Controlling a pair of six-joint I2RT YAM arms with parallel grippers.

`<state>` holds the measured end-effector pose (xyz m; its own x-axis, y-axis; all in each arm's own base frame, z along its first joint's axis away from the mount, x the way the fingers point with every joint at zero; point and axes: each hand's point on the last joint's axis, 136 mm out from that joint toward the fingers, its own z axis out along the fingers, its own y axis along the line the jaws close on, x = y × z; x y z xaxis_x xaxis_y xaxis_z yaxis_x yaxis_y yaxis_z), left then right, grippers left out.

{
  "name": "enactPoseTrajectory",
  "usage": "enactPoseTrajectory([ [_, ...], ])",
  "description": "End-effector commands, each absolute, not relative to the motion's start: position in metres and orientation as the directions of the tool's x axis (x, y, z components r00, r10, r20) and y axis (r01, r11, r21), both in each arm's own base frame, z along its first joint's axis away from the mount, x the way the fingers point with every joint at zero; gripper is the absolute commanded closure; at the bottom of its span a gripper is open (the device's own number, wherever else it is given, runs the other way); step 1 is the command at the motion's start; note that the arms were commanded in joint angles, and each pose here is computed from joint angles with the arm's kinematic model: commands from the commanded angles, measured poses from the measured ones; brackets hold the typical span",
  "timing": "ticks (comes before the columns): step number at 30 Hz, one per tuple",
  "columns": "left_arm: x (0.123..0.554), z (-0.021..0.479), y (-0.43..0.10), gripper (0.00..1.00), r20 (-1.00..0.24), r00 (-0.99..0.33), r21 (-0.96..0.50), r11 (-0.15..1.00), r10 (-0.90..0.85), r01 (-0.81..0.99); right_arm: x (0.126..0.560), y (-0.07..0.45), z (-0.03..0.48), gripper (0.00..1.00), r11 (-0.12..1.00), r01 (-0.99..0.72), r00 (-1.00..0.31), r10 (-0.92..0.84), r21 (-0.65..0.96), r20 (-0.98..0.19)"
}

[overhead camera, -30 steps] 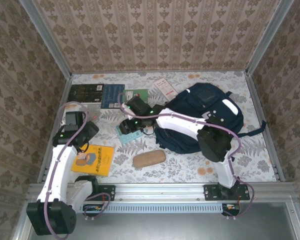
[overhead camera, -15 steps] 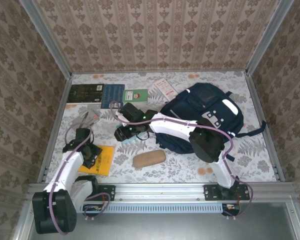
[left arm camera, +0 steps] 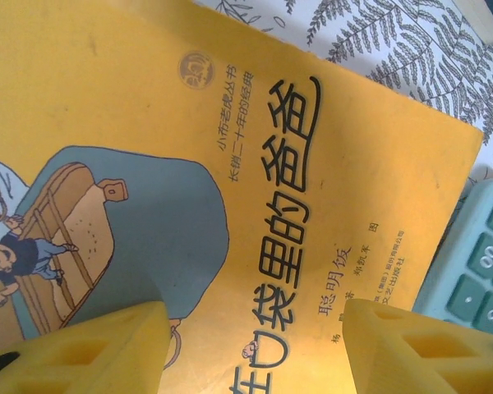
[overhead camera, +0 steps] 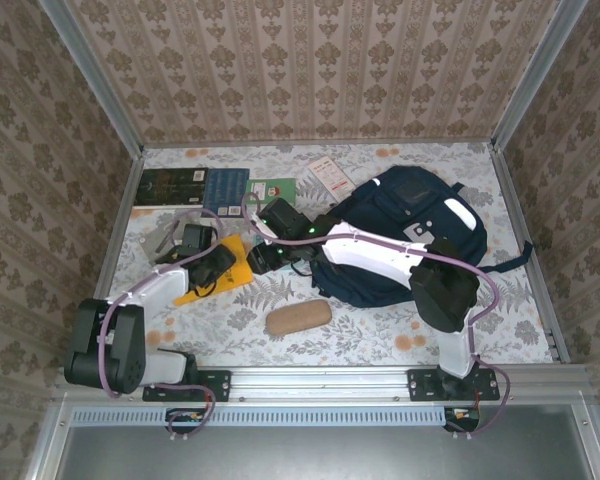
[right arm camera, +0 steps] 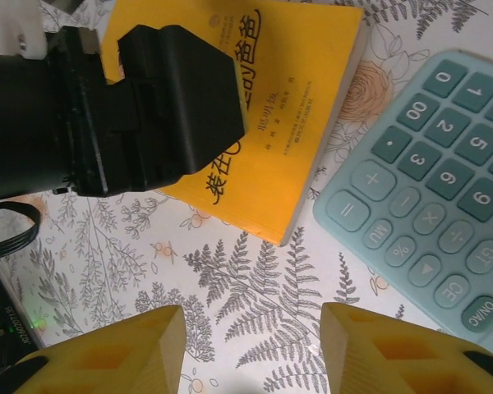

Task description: Pack the student bag

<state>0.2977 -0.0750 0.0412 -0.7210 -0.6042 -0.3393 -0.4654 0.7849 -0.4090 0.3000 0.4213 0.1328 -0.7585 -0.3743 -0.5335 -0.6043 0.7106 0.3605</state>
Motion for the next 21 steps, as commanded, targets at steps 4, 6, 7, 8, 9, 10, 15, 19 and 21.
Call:
enactPoseTrajectory([
  [4, 0.27, 0.056, -0.056, 0.36, -0.362, -0.75, -0.319, 0.83, -0.554, -0.458, 0.308, 0.426, 0.128, 0.55, 0.719, -0.608, -0.756, -0.393, 0.337, -0.524],
  [6, 0.264, 0.061, -0.04, 0.36, -0.356, -0.729, -0.303, 0.81, -0.584, -0.501, 0.312, 0.431, 0.124, 0.55, 0.718, -0.61, -0.754, -0.395, 0.336, -0.524],
  [7, 0.26, 0.061, -0.034, 0.36, -0.345, -0.72, -0.298, 0.798, -0.602, -0.524, 0.315, 0.434, 0.122, 0.55, 0.718, -0.613, -0.751, -0.399, 0.33, -0.527],
  [8, 0.257, 0.061, -0.03, 0.36, -0.336, -0.714, -0.295, 0.789, -0.614, -0.539, 0.319, 0.436, 0.116, 0.57, 0.725, -0.613, -0.749, -0.404, 0.315, -0.525],
  [9, 0.253, 0.061, -0.026, 0.36, -0.331, -0.709, -0.288, 0.782, -0.622, -0.552, 0.325, 0.439, 0.11, 0.6, 0.732, -0.612, -0.746, -0.409, 0.299, -0.525],
  [10, 0.248, 0.06, -0.023, 0.37, -0.328, -0.703, -0.275, 0.776, -0.631, -0.568, 0.33, 0.441, 0.106, 0.62, 0.737, -0.613, -0.742, -0.413, 0.285, -0.529],
  [15, 0.223, 0.051, -0.008, 0.45, -0.294, -0.661, -0.225, 0.722, -0.691, -0.654, 0.356, 0.468, 0.098, 0.8, 0.727, -0.623, -0.717, -0.385, 0.287, -0.581],
  [19, 0.214, 0.044, -0.003, 0.55, -0.258, -0.656, -0.218, 0.704, -0.709, -0.676, 0.372, 0.489, 0.082, 0.86, 0.723, -0.627, -0.716, -0.387, 0.291, -0.582],
  [21, 0.21, 0.04, 0.0, 0.58, -0.244, -0.649, -0.203, 0.692, -0.721, -0.693, 0.373, 0.497, 0.068, 0.86, 0.72, -0.63, -0.723, -0.406, 0.291, -0.559],
])
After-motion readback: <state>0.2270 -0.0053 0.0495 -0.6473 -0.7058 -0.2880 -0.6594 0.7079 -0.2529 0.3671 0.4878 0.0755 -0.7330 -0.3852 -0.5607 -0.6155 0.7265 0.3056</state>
